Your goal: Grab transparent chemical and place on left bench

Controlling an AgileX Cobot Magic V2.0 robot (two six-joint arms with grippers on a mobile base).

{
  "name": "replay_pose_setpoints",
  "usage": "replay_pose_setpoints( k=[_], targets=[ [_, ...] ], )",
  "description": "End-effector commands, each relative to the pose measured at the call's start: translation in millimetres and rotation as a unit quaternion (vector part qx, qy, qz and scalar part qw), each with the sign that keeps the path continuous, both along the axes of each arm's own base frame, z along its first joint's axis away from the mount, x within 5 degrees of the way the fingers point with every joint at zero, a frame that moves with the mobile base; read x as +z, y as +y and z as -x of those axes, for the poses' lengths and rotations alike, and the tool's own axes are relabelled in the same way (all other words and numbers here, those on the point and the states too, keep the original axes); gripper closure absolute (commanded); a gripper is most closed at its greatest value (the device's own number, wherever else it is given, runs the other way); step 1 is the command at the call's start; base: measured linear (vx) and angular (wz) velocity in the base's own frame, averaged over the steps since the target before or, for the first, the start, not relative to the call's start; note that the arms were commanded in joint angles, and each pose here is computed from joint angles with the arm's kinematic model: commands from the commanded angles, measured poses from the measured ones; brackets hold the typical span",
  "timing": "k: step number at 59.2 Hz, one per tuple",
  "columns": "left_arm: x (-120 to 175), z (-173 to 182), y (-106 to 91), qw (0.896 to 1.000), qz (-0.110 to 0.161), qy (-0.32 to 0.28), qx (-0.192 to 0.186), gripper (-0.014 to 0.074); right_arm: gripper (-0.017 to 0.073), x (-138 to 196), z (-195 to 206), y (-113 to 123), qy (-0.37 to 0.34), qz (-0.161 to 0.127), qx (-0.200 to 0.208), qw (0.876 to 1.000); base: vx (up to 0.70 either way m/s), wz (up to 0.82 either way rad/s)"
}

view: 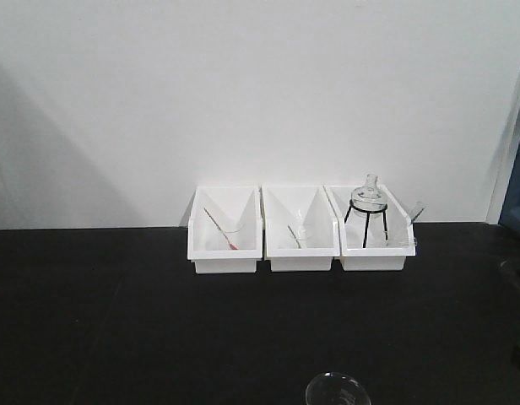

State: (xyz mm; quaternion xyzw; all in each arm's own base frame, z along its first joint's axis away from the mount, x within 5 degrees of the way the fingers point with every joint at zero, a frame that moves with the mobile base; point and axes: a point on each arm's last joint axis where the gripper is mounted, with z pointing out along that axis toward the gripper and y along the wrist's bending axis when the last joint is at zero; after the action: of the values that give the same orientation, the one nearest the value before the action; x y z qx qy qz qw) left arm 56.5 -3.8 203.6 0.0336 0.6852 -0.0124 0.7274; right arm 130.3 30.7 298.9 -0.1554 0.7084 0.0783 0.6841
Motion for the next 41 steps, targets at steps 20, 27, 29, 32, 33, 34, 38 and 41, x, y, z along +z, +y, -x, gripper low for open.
replay_pose_setpoints(
  k=[20,27,29,32,33,34,38,41],
  targets=[
    [3,1,0.2,0.999,0.007,-0.04,0.0,0.0597,0.0562,32,-61,23,0.017,-0.104,0.123,0.987,0.0,0.0],
    [3,1,0.2,0.999,0.007,-0.04,0.0,0.0597,0.0562,27,-102,29,0.043,-0.105,0.155,0.981,0.0,0.0],
    [3,1,0.2,0.999,0.007,-0.04,0.0,0.0597,0.0562,24,-111,31,0.049,-0.105,0.164,0.98,0.0,0.0],
    [3,1,0.2,0.999,0.007,-0.04,0.0,0.0597,0.0562,18,-126,35,0.059,-0.104,0.184,0.975,0.0,0.0],
    [3,1,0.2,0.999,0.007,-0.04,0.0,0.0597,0.0562,14,-132,36,0.064,-0.104,0.193,0.974,0.0,0.0],
    [3,1,0.2,0.999,0.007,-0.04,0.0,0.0597,0.0562,12,-135,37,0.066,-0.103,0.198,0.972,0.0,0.0],
    [3,1,0.2,0.999,0.007,-0.04,0.0,0.0597,0.0562,3,-152,41,0.075,-0.106,0.222,0.966,0.0,0.0],
    [3,1,0.2,0.999,0.007,-0.04,0.0,0.0597,0.0562,-6,-163,42,0.083,-0.106,0.231,0.964,0.0,0.0]
  ],
)
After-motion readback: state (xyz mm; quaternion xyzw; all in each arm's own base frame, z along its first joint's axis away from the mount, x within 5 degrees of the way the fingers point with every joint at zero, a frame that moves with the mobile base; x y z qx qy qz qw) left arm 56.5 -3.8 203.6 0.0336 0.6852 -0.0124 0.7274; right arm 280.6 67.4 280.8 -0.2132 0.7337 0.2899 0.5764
